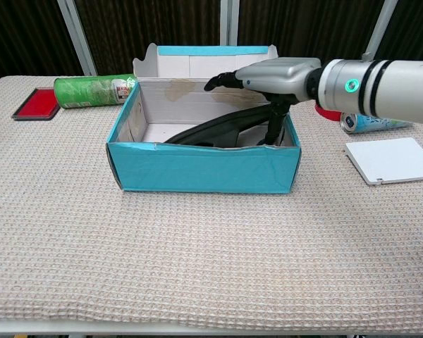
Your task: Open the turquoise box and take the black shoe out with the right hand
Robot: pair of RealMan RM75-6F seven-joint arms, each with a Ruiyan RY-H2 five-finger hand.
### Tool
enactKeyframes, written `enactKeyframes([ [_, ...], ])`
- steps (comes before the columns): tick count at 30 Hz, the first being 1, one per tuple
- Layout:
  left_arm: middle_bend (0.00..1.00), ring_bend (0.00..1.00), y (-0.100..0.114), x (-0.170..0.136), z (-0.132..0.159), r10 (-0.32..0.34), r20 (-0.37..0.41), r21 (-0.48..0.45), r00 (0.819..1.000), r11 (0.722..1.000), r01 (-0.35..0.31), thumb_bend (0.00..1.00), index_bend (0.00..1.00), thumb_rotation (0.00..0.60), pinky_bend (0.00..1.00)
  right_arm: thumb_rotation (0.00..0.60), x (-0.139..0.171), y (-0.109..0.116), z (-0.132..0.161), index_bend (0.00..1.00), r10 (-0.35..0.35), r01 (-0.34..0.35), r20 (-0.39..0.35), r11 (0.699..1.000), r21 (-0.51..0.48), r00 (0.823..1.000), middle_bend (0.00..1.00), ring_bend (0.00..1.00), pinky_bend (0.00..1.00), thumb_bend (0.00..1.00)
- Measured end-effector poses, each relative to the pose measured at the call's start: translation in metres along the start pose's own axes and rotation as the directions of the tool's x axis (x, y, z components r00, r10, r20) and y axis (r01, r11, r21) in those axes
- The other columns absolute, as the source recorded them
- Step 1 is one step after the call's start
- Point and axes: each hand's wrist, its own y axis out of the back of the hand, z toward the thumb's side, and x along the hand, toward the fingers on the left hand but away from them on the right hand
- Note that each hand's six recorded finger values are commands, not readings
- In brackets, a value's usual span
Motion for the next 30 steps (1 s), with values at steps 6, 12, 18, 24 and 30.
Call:
enactKeyframes([
  [6, 0.14, 0.03, -0.002, -0.004, -0.007, 0.003, -0.021, -0.011, 1.000, 1.000, -0.003, 0.14, 0.19, 0.600, 0.16, 0.600, -0.028, -0.013, 0.012, 0.35, 0.024, -0.027, 0.031, 0.997, 0.077, 0.999, 0.31, 0.03, 0.00, 0.38],
  [12, 0.14, 0.03, -0.004, -0.007, -0.012, 0.005, -0.036, -0.018, 0.999, 1.000, -0.006, 0.14, 0.19, 0.600, 0.16, 0.600, -0.041, -0.005, 0.023, 0.67, -0.074, 0.071, 0.054, 0.996, 0.055, 0.996, 0.57, 0.22, 0.00, 0.62],
  [18, 0.14, 0.03, -0.005, -0.008, -0.014, 0.007, -0.041, -0.024, 0.999, 1.000, -0.008, 0.14, 0.19, 0.600, 0.16, 0.600, -0.039, 0.019, 0.025, 0.71, -0.215, 0.216, 0.048, 0.976, -0.019, 0.975, 0.60, 0.27, 0.00, 0.63],
  [24, 0.14, 0.03, -0.004, -0.009, -0.015, 0.015, -0.043, -0.028, 0.999, 0.999, -0.017, 0.13, 0.19, 0.600, 0.16, 0.600, -0.022, 0.053, 0.019, 0.72, -0.344, 0.345, 0.027, 0.935, -0.079, 0.939, 0.60, 0.26, 0.00, 0.63],
  [30, 0.14, 0.03, -0.004, -0.009, -0.017, 0.018, -0.044, -0.033, 0.999, 0.999, -0.019, 0.14, 0.19, 0.600, 0.16, 0.600, 0.018, 0.079, 0.005, 0.70, -0.381, 0.378, 0.002, 0.916, -0.134, 0.925, 0.60, 0.26, 0.00, 0.62],
])
